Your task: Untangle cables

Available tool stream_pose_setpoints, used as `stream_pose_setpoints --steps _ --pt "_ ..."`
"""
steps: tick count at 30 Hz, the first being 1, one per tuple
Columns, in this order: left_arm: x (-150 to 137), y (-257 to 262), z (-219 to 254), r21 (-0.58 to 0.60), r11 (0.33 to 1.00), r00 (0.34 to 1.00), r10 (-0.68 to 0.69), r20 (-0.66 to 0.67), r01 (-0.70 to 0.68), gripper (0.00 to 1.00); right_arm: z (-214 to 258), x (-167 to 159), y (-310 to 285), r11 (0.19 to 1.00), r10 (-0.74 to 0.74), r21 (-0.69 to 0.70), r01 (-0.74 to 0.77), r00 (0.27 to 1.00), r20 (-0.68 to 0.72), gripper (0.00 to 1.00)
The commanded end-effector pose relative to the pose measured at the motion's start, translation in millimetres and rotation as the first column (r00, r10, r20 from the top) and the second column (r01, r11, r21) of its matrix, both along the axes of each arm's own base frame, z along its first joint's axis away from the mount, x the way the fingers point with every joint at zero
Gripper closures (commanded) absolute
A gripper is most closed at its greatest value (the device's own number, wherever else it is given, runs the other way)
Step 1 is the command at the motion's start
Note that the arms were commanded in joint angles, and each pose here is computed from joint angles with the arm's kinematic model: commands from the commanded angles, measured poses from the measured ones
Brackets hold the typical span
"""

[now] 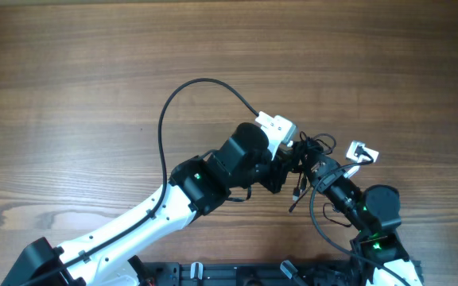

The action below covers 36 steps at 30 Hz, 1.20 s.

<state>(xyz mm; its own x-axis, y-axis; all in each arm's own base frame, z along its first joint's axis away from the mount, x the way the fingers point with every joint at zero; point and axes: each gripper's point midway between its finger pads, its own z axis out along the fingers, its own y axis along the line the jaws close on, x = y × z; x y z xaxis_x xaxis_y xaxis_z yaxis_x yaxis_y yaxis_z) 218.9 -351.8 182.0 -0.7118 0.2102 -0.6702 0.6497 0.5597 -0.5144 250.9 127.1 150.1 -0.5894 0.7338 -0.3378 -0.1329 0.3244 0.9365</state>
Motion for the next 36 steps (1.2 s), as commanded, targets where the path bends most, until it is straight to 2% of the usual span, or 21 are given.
stream_pose_setpoints --steps 1,4,6,9,14,16,18,22,23,24,25,27,31,34,36 --pt "-37.6 -13.5 18.4 -0.082 0.971 0.974 -0.225 -0.001 0.224 0.96 -10.0 9.5 -12.1 0.997 -0.080 -0.018 0.080 0.996 -0.032 0.96" --pt "-38.5 -11.5 14.8 -0.071 0.972 0.974 -0.224 -0.015 0.222 0.96 -10.7 10.0 -11.8 0.997 -0.079 -0.019 0.079 0.996 -0.034 0.94" --pt "-34.1 -8.2 12.9 -0.064 0.976 0.978 -0.208 -0.021 0.207 0.96 -8.2 9.7 -10.7 0.997 -0.072 -0.015 0.072 0.997 -0.024 0.82" --pt "-17.2 3.0 8.5 -0.044 0.989 0.989 -0.145 -0.035 0.144 0.96 -6.4 8.8 -9.0 0.998 -0.061 -0.012 0.060 0.998 -0.017 0.75" --pt "27.3 34.9 5.8 -0.048 0.998 0.995 0.025 -0.094 -0.030 0.96 -7.3 6.6 -5.9 0.999 -0.039 -0.012 0.039 0.999 -0.021 0.61" --pt "49.1 52.6 6.3 -0.057 0.991 0.986 0.111 -0.122 -0.119 0.96 -7.9 5.7 -4.7 0.999 -0.030 -0.011 0.030 0.999 -0.025 0.51" --pt "67.1 69.6 6.6 -0.066 0.978 0.970 0.188 -0.152 -0.200 0.96 -9.4 4.0 -2.6 1.000 -0.015 -0.011 0.015 0.999 -0.032 0.47" --pt "73.8 78.9 11.2 -0.100 0.975 0.968 0.182 -0.175 -0.201 0.96 -12.4 -0.6 2.9 0.996 0.035 -0.077 -0.035 0.999 0.004 0.25" --pt "73.2 78.9 11.7 -0.104 0.975 0.968 0.175 -0.178 -0.196 0.96 -12.1 -3.5 6.5 0.988 0.075 -0.140 -0.067 0.996 0.052 0.16" --pt "72.3 78.3 11.9 -0.106 0.976 0.969 0.170 -0.182 -0.191 0.96 -11.8 -7.0 10.5 0.970 0.126 -0.223 -0.099 0.985 0.114 0.03" --pt "71.2 77.7 12.4 -0.110 0.976 0.968 0.165 -0.187 -0.187 0.96 -11.9 -9.7 13.5 0.946 0.174 -0.302 -0.117 0.970 0.170 0.00" --pt "70.0 77.1 12.7 -0.116 0.974 0.964 0.166 -0.207 -0.193 0.96 -5.4 -13.5 18.5 0.917 0.237 -0.378 -0.130 0.938 0.254 0.00" --pt "69.2 76.4 13.2 -0.120 0.975 0.965 0.159 -0.208 -0.187 0.96 30.1 -13.9 25.5 0.900 0.294 -0.421 -0.107 0.864 0.408 0.00" --pt "69.2 76.5 13.2 -0.120 0.975 0.965 0.160 -0.208 -0.187 0.96 51.0 -3.2 26.4 0.872 0.314 -0.484 -0.075 0.844 0.435 0.00" --pt "69.2 76.5 13.1 -0.119 0.975 0.965 0.160 -0.208 -0.188 0.96 56.1 6.9 23.9 0.814 0.339 -0.578 -0.054 0.852 0.398 0.00"
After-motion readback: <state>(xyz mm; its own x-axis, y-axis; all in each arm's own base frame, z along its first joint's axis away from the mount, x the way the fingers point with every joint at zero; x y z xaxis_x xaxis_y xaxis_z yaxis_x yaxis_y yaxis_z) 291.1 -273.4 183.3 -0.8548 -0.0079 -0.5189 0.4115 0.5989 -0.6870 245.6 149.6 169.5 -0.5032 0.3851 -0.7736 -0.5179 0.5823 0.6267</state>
